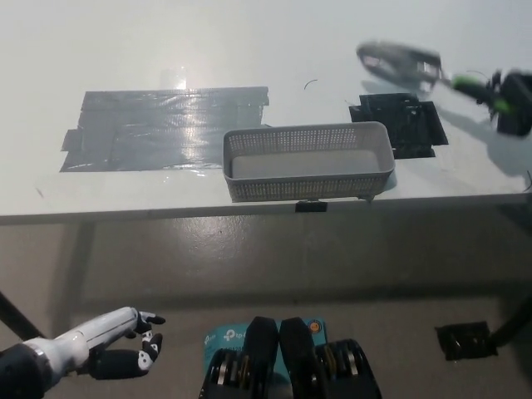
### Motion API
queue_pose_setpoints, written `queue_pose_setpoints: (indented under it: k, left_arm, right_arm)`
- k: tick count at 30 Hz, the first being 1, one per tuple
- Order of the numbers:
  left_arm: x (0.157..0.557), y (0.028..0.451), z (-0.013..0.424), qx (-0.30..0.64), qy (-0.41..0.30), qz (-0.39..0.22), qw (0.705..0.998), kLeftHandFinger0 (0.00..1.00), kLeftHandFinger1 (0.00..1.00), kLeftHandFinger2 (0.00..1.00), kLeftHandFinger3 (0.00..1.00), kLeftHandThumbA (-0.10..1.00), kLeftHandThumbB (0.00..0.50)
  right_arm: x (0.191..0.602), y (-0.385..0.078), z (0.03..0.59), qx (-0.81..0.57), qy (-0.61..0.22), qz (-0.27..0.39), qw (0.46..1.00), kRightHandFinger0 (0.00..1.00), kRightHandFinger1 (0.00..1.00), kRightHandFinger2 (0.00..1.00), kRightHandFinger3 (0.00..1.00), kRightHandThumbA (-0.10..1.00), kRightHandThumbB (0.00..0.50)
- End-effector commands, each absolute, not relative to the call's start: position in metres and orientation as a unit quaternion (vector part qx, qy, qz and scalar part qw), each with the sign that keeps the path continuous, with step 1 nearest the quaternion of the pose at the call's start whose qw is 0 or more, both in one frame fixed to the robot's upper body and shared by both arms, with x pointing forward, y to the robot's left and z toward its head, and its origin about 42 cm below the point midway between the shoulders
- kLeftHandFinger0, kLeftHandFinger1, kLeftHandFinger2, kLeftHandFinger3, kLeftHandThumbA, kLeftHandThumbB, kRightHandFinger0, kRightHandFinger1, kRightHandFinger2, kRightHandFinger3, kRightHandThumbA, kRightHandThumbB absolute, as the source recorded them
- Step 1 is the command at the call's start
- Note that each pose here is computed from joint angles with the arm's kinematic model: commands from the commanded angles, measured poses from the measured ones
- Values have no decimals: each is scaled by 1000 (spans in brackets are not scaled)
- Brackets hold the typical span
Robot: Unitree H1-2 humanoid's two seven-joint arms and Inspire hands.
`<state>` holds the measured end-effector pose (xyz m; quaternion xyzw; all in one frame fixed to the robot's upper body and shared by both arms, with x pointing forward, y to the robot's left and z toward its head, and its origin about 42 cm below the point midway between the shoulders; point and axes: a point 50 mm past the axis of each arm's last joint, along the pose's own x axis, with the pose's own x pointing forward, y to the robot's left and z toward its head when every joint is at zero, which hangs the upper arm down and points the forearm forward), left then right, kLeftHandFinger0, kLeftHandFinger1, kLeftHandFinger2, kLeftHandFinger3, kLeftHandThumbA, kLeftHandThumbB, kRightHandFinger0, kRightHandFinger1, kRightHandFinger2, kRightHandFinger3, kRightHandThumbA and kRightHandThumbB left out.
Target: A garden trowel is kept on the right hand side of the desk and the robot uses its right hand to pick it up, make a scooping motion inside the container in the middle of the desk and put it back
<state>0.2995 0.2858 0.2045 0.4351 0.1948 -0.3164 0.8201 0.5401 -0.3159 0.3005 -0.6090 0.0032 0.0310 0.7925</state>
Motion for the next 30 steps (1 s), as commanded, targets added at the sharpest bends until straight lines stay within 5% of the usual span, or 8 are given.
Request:
queue_pose_setpoints:
  k: [1,3,4,9,14,18,25,30]
  left_arm:
    - [293,291,209,433,207,-339,809,1000,982,1000,1000,1000,16]
    - [292,291,209,433,210,-340,808,1000,990,1000,1000,1000,13]
    - [291,291,208,431,211,-338,809,1000,997,1000,1000,1000,18]
    - [289,292,204,425,212,-341,812,1000,988,1000,1000,1000,9]
    - [288,293,205,425,213,-344,810,1000,987,1000,1000,1000,0]
    - [289,295,205,426,213,-343,810,1000,996,1000,1000,1000,8]
    - [290,296,204,428,218,-341,808,1000,1000,1000,1000,1000,0]
    - [291,297,205,431,219,-340,807,1000,1000,1000,1000,1000,0]
  right_arm:
    - [547,-322,375,-593,-1,4,805,0,219,539,598,-100,0]
    - [547,-322,385,-603,31,-10,797,0,179,448,624,-100,0]
    - [545,-323,389,-597,30,-10,801,0,137,399,397,-100,0]
    - [539,-333,392,-576,32,31,816,0,338,592,1,-100,6]
    - [525,-337,398,-570,28,154,806,0,90,350,2,-100,130]
    - [515,-326,395,-569,48,193,798,0,33,257,8,-100,153]
    - [482,-303,389,-596,7,273,755,0,223,419,189,-100,192]
    - [464,-301,388,-609,0,303,733,0,256,373,136,-100,238]
